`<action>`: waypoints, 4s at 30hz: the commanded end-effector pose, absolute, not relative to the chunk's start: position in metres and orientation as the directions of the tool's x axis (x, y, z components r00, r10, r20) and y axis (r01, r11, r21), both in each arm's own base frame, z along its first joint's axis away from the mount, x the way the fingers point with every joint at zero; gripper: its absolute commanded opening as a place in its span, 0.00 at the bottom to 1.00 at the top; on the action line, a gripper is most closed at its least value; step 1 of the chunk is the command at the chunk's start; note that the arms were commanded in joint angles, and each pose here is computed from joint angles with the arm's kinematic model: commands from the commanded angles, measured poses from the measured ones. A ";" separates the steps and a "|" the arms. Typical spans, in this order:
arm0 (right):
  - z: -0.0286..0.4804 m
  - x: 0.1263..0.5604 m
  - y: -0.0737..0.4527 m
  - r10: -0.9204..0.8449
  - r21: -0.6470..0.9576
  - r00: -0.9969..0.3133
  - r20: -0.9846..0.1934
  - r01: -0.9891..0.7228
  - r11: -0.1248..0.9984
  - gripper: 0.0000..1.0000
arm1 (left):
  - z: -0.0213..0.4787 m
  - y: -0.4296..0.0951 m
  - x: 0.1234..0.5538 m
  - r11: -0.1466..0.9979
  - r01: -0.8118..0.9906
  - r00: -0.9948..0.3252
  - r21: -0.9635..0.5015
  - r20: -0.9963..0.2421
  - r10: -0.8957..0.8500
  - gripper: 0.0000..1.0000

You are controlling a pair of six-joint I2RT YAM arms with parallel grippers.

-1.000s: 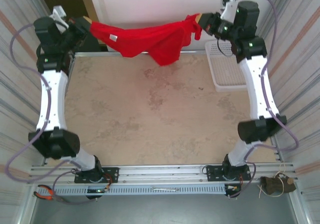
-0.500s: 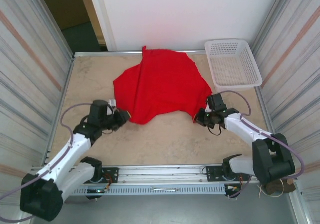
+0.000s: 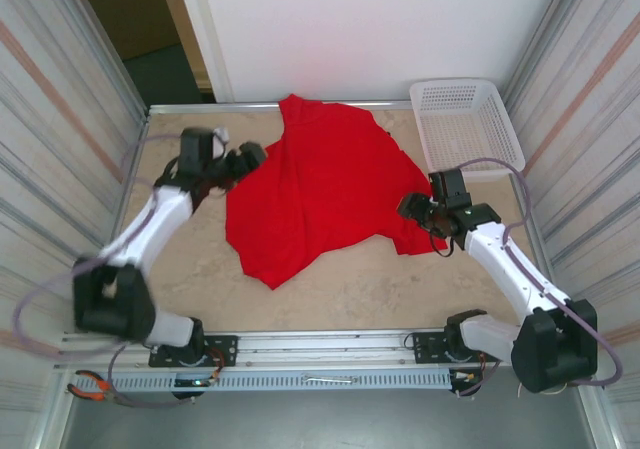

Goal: Fold the inside-out t-shirt

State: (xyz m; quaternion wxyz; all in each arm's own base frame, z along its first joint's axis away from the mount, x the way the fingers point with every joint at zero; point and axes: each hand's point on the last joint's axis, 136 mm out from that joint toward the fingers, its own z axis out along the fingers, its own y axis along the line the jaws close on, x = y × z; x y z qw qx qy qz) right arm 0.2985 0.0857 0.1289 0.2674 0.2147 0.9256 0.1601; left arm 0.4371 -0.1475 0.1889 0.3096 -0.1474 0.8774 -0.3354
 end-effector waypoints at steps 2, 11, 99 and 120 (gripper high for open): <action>0.116 0.333 0.106 0.517 0.479 -0.761 -0.391 0.312 0.821 0.66 | 0.128 -0.173 0.491 0.743 0.002 -0.854 -0.670 -0.388 -0.347 0.80; 0.056 0.374 0.138 0.577 0.445 -0.781 -0.239 0.440 0.780 0.62 | 0.037 -0.118 0.511 0.705 -0.308 -0.820 -0.639 -0.197 -0.538 0.78; 0.111 0.252 0.106 0.592 0.561 -0.752 -0.290 0.367 0.742 0.75 | 0.067 -0.201 0.207 0.925 0.322 -0.773 0.203 -0.507 0.381 0.70; 0.037 0.234 0.154 0.361 0.437 -0.904 -0.228 0.236 0.868 0.72 | 0.034 -0.107 0.211 0.809 -0.312 -0.825 -0.498 -0.281 -0.490 0.73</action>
